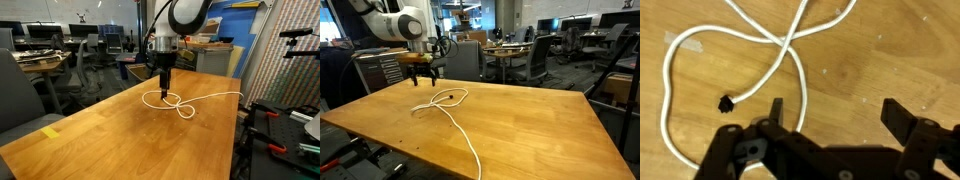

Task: Tie a knot

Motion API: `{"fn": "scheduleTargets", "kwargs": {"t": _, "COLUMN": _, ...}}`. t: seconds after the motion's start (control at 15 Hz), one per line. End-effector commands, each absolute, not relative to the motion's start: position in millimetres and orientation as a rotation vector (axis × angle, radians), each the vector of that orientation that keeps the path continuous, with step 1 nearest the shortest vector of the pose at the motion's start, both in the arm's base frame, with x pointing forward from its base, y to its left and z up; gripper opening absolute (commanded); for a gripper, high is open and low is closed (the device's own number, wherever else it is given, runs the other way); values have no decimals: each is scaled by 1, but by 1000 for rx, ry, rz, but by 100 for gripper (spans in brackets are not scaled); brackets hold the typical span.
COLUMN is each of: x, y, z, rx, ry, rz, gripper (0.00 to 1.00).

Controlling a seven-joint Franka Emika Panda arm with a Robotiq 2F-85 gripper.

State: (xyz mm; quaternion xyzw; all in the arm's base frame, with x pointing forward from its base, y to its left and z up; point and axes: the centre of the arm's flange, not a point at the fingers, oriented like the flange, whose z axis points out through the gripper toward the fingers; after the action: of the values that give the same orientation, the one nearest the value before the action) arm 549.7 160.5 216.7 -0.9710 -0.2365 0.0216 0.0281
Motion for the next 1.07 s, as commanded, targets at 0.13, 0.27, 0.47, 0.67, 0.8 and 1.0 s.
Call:
{"fn": "scheduleTargets", "kwargs": {"t": 0.13, "x": 588, "y": 134, "z": 177, "rx": -2937, "ry": -294, "rz": 77, "gripper": 100}}
{"fn": "scheduleTargets", "kwargs": {"t": 0.27, "x": 571, "y": 129, "z": 175, "rx": -2965, "ry": -403, "rz": 120, "gripper": 100}}
{"fn": "scheduleTargets", "kwargs": {"t": 0.47, "x": 569, "y": 131, "z": 172, "rx": -2964, "ry": -408, "rz": 130, "gripper": 100}}
{"fn": "scheduleTargets", "kwargs": {"t": 0.67, "x": 562, "y": 118, "z": 179, "rx": -3035, "ry": -207, "rz": 143, "gripper": 100}}
{"fn": "scheduleTargets", "kwargs": {"t": 0.8, "x": 560, "y": 101, "z": 184, "rx": -3090, "ry": -44, "rz": 85, "gripper": 100}}
{"fn": "scheduleTargets", "kwargs": {"t": 1.0, "x": 569, "y": 103, "z": 168, "rx": -3038, "ry": -140, "rz": 143, "gripper": 100}}
